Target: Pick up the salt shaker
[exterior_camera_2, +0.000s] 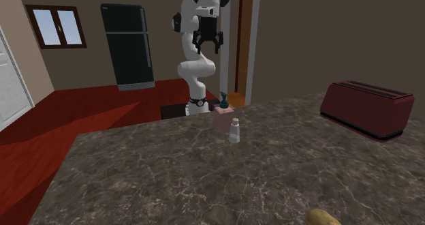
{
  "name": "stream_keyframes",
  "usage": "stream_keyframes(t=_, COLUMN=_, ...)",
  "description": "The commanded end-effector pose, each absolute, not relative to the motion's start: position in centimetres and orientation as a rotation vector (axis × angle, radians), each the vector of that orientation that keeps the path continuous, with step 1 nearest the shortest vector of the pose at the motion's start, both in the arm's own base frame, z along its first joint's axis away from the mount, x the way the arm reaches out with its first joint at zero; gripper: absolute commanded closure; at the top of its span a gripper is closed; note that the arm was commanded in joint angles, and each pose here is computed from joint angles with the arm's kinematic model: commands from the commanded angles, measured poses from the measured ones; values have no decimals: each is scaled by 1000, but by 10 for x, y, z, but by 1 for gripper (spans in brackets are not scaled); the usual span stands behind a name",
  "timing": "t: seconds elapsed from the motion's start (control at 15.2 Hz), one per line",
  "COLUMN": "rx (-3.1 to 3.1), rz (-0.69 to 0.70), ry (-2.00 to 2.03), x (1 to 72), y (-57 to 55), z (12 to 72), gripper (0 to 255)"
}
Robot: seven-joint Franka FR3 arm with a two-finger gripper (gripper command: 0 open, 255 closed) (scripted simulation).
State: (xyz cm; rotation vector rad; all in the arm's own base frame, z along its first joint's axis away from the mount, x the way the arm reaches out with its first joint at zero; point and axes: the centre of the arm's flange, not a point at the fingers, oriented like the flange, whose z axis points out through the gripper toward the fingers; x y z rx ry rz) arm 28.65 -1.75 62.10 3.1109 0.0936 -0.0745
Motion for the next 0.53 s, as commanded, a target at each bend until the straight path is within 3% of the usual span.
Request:
stream_keyframes(t=0.0, rx=3111, rz=-75, ry=94, x=286, y=-17, z=621, gripper=0)
stream_keyframes(t=0.46, rx=3154, rz=45, ry=97, x=330, y=-20, z=547, gripper=0)
